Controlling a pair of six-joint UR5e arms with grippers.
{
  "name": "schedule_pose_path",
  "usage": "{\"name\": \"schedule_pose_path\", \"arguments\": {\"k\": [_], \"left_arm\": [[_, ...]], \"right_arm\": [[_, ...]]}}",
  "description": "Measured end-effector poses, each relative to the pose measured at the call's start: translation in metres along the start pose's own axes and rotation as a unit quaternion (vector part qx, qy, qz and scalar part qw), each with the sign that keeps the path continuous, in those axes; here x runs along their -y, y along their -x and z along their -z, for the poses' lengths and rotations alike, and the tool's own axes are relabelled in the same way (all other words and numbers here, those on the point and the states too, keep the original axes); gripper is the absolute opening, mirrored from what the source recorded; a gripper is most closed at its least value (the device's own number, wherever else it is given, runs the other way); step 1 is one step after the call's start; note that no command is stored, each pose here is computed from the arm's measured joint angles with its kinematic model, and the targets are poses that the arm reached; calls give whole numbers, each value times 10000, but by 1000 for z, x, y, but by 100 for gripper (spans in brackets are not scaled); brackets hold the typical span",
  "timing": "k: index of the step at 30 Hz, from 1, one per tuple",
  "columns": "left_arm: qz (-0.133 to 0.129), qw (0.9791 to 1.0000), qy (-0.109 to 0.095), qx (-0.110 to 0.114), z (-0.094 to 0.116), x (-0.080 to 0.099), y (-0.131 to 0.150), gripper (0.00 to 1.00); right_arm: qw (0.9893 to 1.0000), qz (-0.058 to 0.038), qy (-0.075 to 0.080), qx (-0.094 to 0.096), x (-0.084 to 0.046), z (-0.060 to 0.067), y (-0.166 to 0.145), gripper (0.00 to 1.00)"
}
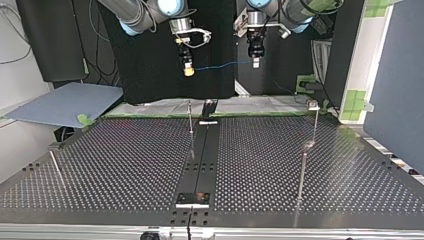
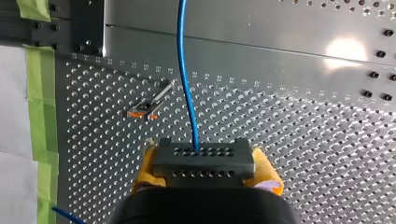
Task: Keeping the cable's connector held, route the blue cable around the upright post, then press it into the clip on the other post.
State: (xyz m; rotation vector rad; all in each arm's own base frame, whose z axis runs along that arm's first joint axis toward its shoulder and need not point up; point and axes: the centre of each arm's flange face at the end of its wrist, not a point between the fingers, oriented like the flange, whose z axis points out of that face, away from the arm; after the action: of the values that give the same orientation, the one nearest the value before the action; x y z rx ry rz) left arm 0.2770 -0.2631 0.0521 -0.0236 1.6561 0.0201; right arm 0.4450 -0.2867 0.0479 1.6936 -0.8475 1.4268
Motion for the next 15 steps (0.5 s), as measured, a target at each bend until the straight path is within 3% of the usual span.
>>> {"name": "schedule_pose_path", "arguments": {"k": [3,6,11,15], "left_arm": [[64,10000,-5,73,3,4,0,0],[182,9996,-14,212,8,11,7,0],[233,9992,73,301,14,14,21,0],[251,9990,179,314,14,10,31,0]], "right_arm": [[9999,63,81,6,-1,-5,-4,0],[9999,32,108,-14,-1,-7,-15,0],[9998,-164,-7,-104,0,-12,-39,0],[9989,-328,-184,-265,4,-19,-66,0]]}}
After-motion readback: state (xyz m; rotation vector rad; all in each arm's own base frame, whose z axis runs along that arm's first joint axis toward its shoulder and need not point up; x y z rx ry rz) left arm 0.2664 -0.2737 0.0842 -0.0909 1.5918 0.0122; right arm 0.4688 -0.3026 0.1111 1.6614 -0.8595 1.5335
